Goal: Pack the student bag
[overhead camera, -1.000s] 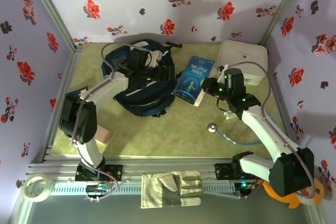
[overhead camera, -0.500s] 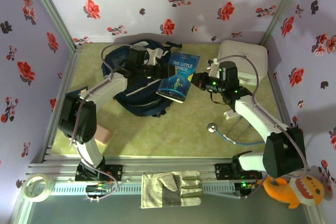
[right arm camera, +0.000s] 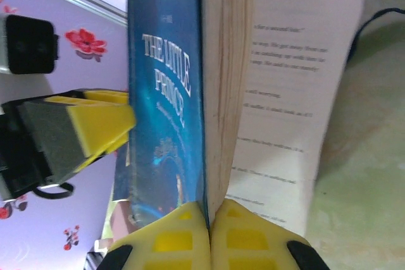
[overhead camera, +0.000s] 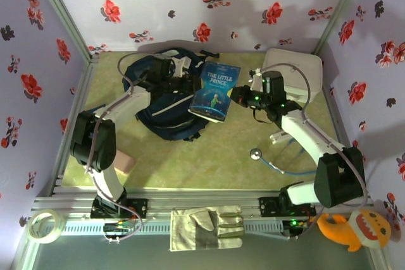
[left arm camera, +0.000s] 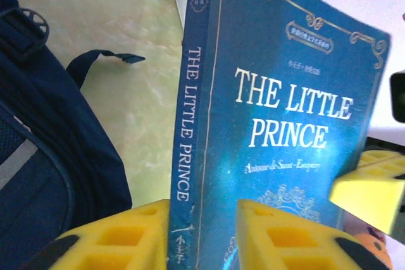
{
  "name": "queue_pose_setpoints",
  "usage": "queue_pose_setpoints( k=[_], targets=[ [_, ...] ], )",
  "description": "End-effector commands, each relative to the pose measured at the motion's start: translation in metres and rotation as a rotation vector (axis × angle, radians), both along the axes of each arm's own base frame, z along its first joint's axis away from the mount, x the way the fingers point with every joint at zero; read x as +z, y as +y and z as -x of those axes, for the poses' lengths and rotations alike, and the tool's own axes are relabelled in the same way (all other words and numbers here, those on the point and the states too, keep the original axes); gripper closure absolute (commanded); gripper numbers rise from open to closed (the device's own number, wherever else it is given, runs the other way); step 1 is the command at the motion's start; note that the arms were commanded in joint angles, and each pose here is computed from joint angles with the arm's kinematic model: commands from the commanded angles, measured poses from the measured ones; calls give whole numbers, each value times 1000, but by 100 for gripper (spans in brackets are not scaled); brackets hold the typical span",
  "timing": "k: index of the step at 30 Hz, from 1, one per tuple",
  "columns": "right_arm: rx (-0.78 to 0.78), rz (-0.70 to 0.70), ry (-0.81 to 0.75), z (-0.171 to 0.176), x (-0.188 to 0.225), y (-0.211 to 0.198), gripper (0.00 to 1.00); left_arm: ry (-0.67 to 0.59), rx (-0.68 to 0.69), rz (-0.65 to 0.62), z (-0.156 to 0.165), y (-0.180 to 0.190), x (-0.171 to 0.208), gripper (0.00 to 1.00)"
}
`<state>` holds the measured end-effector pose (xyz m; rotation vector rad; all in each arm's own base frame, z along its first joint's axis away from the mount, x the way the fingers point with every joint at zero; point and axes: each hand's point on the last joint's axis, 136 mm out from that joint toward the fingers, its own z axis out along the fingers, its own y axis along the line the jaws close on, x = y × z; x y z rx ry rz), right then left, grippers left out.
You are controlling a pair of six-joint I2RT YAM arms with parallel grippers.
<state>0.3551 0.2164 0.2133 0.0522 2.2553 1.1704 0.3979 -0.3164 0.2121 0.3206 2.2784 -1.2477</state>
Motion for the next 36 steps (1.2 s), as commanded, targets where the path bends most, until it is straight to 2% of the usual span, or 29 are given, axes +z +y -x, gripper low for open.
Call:
queue_pose_setpoints(
  k=[1, 6, 10, 12, 15, 21, 25, 29, 34, 36],
  targets=[
    [18, -4, -60, -8, 13, 7, 100, -55, -93, 59, 16, -15, 27, 76],
    [10, -17, -62, -10, 12, 8, 100, -72, -98, 59, 19, -14, 30, 86],
    [16, -29, -62, -11, 12, 10, 100, -72, -100, 55, 19, -13, 29, 89],
    [27, -36, -67, -10, 13, 11, 100, -66, -103, 47, 19, -14, 26, 85],
    [60, -61, -80, -8, 18, 16, 100, -51, -109, 36, 19, -14, 21, 74],
    [118, -98, -111, -2, 29, 25, 100, -31, -140, 49, 22, -19, 20, 69],
    [106, -79, -106, -5, 26, 24, 100, -46, -139, 55, 21, -19, 25, 76],
    [38, 0, -76, -12, 12, 12, 100, -65, -117, 65, 18, -15, 32, 85],
    [-70, 59, -33, -20, -4, -4, 55, -81, -23, 51, 6, 3, 35, 99],
    [-80, 23, -20, -20, -4, -3, 41, -76, 28, 66, -1, 14, 38, 100]
  ],
)
